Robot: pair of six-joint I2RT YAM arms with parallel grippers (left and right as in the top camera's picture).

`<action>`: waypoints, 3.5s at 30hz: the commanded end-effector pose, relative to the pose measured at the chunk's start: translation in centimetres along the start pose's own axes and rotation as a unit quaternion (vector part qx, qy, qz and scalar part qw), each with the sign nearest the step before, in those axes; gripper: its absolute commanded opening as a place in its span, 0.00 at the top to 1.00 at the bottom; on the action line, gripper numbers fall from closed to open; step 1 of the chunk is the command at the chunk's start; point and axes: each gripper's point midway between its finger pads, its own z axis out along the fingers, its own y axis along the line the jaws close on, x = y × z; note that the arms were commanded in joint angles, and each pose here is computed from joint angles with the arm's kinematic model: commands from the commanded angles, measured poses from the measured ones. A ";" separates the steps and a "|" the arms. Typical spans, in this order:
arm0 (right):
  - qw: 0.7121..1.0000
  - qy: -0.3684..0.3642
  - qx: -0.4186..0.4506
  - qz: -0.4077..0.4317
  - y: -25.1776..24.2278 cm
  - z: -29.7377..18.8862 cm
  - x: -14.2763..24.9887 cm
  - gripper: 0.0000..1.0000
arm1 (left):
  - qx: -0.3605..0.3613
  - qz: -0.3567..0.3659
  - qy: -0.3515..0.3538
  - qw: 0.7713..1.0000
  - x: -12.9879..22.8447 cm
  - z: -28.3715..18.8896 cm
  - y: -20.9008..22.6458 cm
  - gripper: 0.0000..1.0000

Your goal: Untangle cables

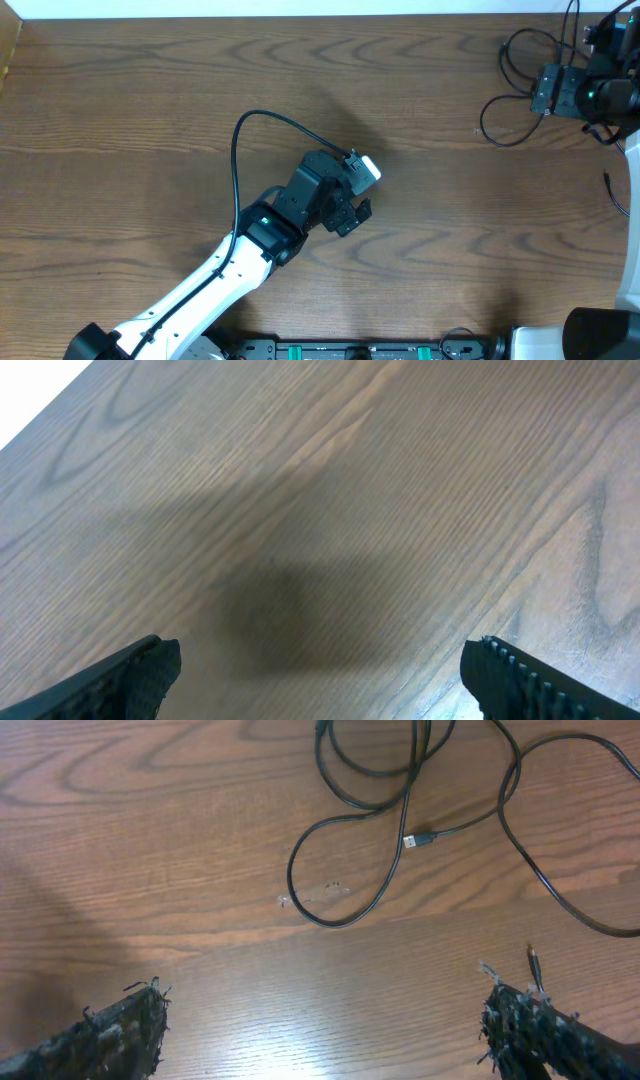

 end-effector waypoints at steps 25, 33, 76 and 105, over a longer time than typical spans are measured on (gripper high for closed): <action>1.000 -0.002 -0.004 -0.004 0.2 -0.3 0.1 0.01 | -0.058 -0.037 -0.002 0.998 7.8 -1.4 -0.3 0.05; 1.000 -0.002 -0.004 -0.004 0.2 -0.3 0.1 0.01 | -0.110 -0.136 -0.136 0.975 9.5 -4.7 1.1 0.05; 1.000 -0.002 -0.004 -0.004 0.2 -0.3 0.1 0.01 | -0.319 -0.261 -0.234 0.880 15.2 -13.4 9.5 0.05; 1.000 0.000 -0.004 -0.003 0.2 -0.3 0.2 0.01 | -0.319 -0.261 -0.232 0.881 15.3 -13.4 9.5 0.05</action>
